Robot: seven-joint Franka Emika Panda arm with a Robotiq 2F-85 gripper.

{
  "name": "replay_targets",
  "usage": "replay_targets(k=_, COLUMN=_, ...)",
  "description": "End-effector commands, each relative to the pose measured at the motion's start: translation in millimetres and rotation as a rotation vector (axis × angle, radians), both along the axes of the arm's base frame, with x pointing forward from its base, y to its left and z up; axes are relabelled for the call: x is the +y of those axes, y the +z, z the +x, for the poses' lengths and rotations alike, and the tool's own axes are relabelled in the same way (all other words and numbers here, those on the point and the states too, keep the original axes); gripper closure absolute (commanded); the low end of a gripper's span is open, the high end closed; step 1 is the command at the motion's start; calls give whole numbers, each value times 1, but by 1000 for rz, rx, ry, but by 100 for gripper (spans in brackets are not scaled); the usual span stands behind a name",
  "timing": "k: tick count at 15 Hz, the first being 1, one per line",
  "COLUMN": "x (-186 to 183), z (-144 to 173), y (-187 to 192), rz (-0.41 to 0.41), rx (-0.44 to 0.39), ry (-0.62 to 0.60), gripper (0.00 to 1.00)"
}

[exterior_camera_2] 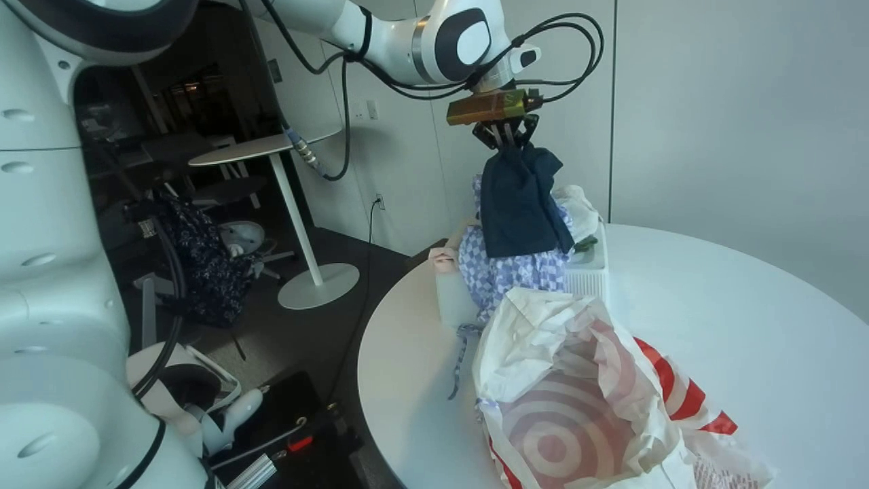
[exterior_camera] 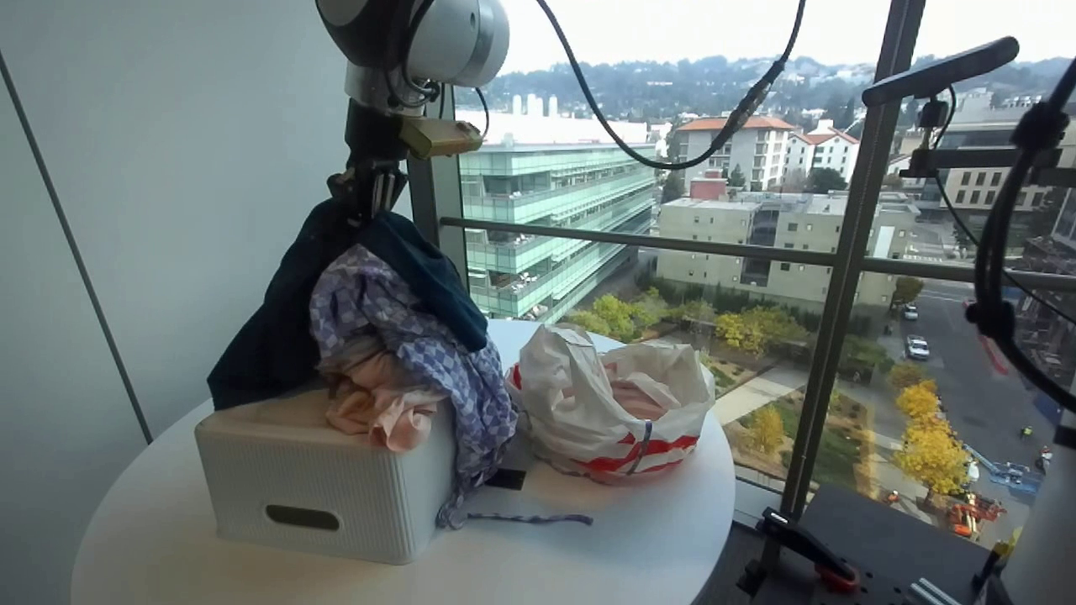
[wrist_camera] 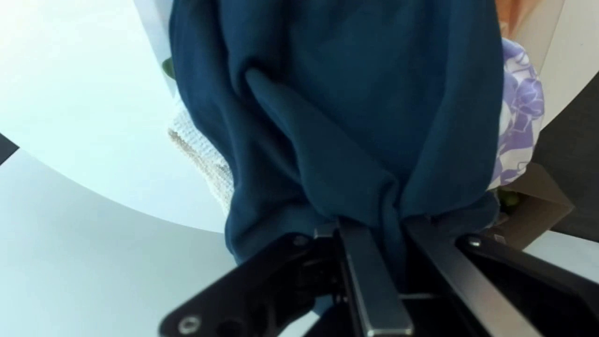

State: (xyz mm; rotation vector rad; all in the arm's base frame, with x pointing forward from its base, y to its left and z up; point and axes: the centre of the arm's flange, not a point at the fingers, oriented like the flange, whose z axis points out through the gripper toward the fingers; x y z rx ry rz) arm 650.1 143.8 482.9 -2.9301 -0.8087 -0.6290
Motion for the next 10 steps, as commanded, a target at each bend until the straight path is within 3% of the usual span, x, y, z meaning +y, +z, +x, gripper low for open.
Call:
replay_targets(k=1, x=-19, z=-19, y=48, rz=87, rx=-125, ry=-38, gripper=97)
replay_targets(k=3, x=-24, z=-24, y=71, rz=123, rx=-179, ry=-49, gripper=97)
replay_targets(k=5, x=-20, z=-30, y=81, rz=133, rx=-179, ry=-14, gripper=97)
replay_targets(k=10, x=14, z=-47, y=17, rz=77, rx=16, ry=147, gripper=97)
